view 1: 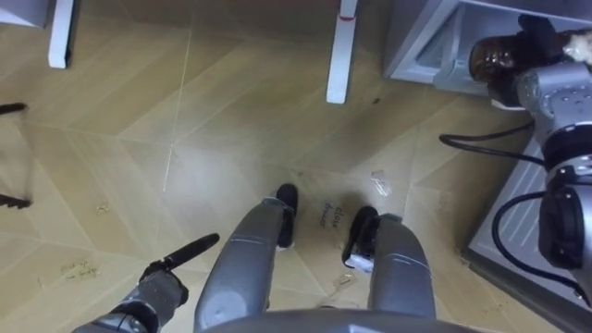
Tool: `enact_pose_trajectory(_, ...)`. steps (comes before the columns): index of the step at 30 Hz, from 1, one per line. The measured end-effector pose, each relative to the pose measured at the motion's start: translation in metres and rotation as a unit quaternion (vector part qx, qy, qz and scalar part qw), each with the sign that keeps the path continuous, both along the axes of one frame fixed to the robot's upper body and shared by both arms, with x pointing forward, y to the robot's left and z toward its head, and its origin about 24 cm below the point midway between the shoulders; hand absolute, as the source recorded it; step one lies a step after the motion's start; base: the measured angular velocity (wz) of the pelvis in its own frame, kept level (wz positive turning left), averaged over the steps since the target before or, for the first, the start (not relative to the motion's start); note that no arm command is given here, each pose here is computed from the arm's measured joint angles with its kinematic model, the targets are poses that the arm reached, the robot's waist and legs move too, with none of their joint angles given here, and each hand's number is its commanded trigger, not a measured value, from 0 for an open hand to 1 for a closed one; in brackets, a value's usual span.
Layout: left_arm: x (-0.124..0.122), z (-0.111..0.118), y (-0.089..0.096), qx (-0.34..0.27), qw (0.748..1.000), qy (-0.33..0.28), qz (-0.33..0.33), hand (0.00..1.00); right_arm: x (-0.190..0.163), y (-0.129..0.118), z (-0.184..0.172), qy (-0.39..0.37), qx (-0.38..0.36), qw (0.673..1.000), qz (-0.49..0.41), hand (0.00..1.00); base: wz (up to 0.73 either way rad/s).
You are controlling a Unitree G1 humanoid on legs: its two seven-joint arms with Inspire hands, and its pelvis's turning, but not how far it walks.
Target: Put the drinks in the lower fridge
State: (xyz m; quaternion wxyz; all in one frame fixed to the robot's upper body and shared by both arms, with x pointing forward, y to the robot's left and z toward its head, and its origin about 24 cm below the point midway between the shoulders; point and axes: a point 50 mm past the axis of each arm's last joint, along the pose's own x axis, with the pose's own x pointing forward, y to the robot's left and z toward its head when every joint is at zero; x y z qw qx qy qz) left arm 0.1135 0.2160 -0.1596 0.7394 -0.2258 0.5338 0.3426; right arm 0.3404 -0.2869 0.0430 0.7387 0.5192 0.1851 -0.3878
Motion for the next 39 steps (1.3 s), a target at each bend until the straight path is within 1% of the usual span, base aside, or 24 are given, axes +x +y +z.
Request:
enact_pose_trajectory(12,-0.0014,-0.0004,0.0004,-0.001,1.0,0.002,-0.001,0.0,0.0009,0.0017,0.0003,-0.009,0.031,0.999,-0.008,0.0,0.0)
enact_pose_trajectory(20,-0.0044,-0.0011,0.002,-0.001,1.0,0.005,-0.002,0.0,0.0016,0.0018,0.0014,-0.012,0.032,0.999,-0.009,0.0,0.0)
enact_pose_trajectory(21,-0.0044,-0.001,0.0024,-0.001,1.0,0.005,0.0,0.0,0.0017,0.0017,0.0016,-0.012,0.032,0.999,-0.009,1.0,0.0)
enact_pose_trajectory(27,-0.0038,-0.0003,0.0054,-0.002,1.0,0.0,0.018,0.0,0.0018,0.0007,0.0023,-0.015,0.033,0.999,-0.013,1.0,0.0)
enact_pose_trajectory(33,-0.0044,-0.0003,0.0067,0.0,1.0,0.0,0.022,0.0,0.0023,0.0001,0.0036,-0.018,0.033,0.999,-0.017,1.0,0.0)
enact_pose_trajectory(39,-0.0062,-0.0006,0.0075,0.003,1.0,0.003,0.023,0.0,0.0,-0.0062,0.0054,-0.012,0.049,0.998,-0.049,1.0,0.01)
